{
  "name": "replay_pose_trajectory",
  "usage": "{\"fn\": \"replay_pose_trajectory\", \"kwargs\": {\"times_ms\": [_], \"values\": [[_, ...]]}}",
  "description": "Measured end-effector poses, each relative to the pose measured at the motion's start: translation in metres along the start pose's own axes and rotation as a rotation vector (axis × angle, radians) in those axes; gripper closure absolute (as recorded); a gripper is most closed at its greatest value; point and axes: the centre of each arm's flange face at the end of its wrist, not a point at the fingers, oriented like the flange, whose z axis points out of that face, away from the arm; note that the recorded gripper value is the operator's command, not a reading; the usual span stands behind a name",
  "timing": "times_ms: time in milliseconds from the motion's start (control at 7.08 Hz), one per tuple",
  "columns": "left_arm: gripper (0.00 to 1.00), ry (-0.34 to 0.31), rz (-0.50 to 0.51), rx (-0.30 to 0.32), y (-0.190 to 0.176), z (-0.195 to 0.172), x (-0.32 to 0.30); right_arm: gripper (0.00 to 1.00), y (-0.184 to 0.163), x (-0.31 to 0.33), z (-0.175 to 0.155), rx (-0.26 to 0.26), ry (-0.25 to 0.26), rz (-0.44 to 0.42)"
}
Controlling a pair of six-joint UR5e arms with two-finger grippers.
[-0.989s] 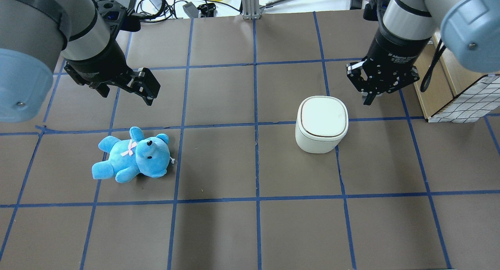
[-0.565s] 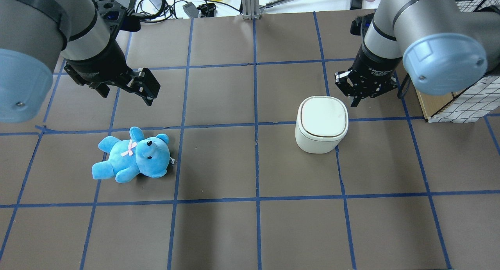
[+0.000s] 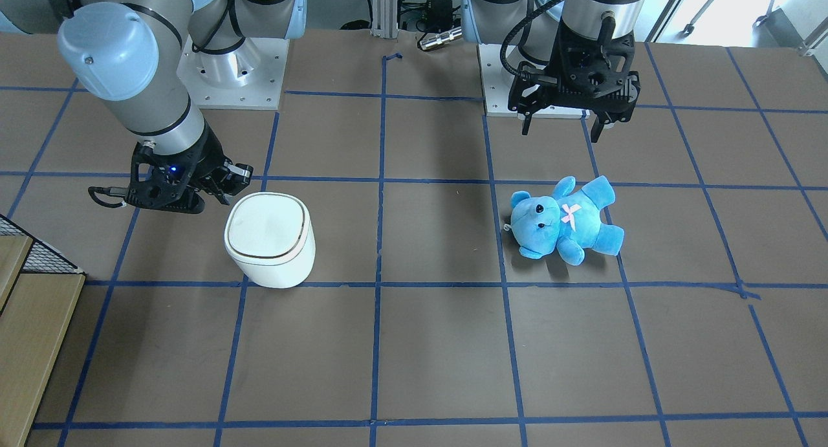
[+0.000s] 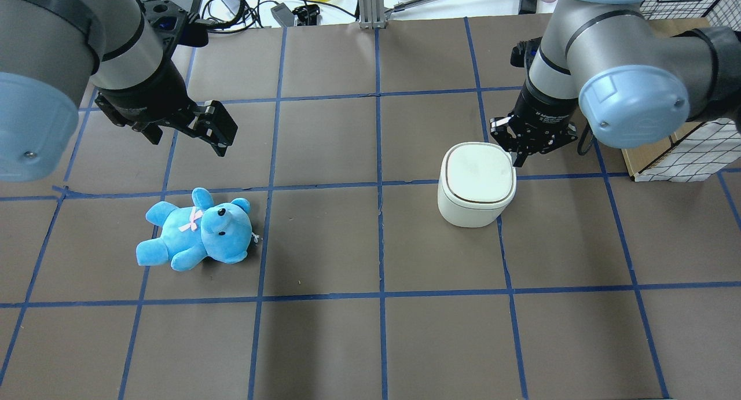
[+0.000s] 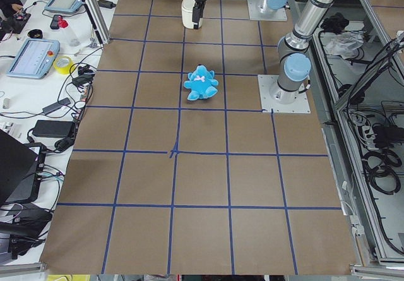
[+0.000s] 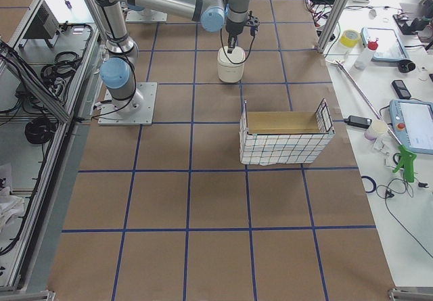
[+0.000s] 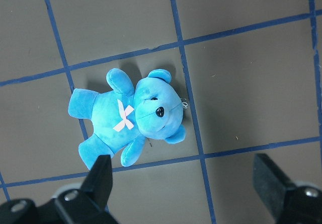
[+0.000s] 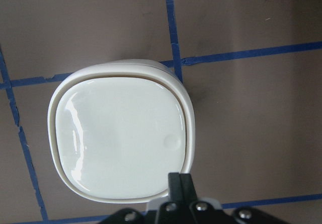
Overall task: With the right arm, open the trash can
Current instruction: 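Move the right gripper over the white trash can lid, then lower the right gripper and press down on the trash can lid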
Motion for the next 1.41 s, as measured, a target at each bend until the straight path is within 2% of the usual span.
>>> {"fn": "replay_pose_trajectory", "kwargs": {"times_ms": [848, 1413], "values": [[0.0, 0.0, 0.0, 0.0, 0.0, 0.0, 0.0, 1.0, -0.018, -0.002, 0.023, -0.007, -0.004, -0.004], [0.0, 0.0, 0.0, 0.0, 0.0, 0.0, 0.0, 1.0, -0.023, -0.006, 0.032, -0.02, -0.046, -0.01]]}}
